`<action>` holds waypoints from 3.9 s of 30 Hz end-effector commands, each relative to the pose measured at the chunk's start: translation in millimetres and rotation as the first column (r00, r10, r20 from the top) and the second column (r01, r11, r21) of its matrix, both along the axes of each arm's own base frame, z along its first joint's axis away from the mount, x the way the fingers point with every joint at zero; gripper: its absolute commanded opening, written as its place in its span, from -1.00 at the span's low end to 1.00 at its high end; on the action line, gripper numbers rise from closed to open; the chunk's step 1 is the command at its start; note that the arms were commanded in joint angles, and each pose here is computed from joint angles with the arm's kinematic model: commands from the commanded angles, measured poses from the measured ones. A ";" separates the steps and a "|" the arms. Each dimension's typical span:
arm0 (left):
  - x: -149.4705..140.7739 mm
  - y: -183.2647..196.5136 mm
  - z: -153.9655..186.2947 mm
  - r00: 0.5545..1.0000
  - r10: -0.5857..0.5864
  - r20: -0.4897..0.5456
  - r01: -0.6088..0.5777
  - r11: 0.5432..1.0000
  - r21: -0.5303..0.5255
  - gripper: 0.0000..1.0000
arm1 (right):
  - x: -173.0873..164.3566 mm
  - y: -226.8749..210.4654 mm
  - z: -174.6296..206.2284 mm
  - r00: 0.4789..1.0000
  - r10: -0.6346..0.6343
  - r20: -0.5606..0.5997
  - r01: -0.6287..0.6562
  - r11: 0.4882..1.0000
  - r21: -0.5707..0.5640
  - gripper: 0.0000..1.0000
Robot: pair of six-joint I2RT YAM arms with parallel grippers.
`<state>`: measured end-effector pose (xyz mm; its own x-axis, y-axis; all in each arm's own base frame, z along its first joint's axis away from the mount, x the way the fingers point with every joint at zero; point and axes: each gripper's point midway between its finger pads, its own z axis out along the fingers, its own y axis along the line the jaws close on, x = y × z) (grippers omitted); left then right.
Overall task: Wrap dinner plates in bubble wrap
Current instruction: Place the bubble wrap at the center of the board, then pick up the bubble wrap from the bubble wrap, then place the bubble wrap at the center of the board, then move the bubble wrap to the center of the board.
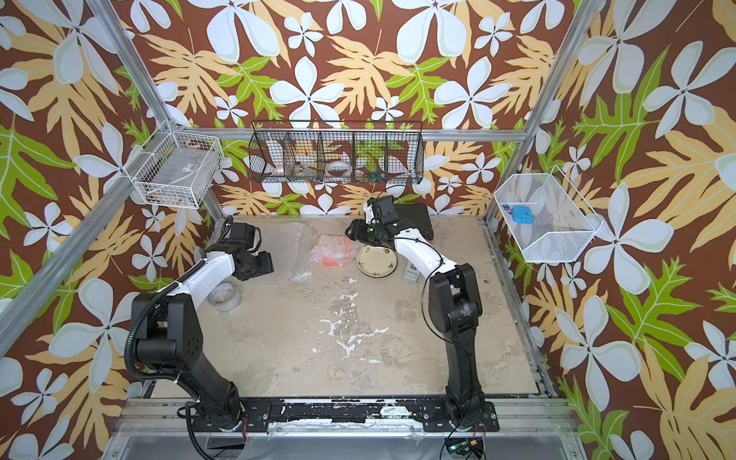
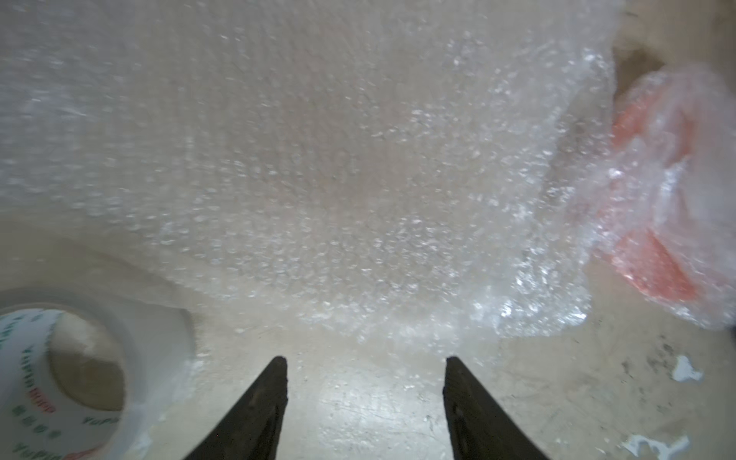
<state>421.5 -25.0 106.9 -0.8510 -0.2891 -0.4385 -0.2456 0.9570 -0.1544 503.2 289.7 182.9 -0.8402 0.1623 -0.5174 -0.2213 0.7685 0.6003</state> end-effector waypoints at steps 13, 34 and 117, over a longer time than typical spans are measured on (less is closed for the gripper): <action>25.9 -18.5 -57.4 0.978 -0.068 -0.198 0.142 0.910 0.389 0.12 | -52.3 -2.5 31.3 0.996 0.083 0.036 -0.084 0.996 0.011 0.22; -101.6 -157.3 70.8 0.926 -0.370 -0.074 0.377 0.908 0.184 -1.00 | -103.8 -125.0 59.5 0.991 -0.100 0.085 0.105 0.993 -0.057 0.16; -62.4 -273.7 25.2 0.883 -0.423 0.206 0.469 0.824 -0.318 -0.08 | -27.8 -112.4 -82.7 0.987 -0.037 -0.156 0.031 0.999 -0.044 -0.12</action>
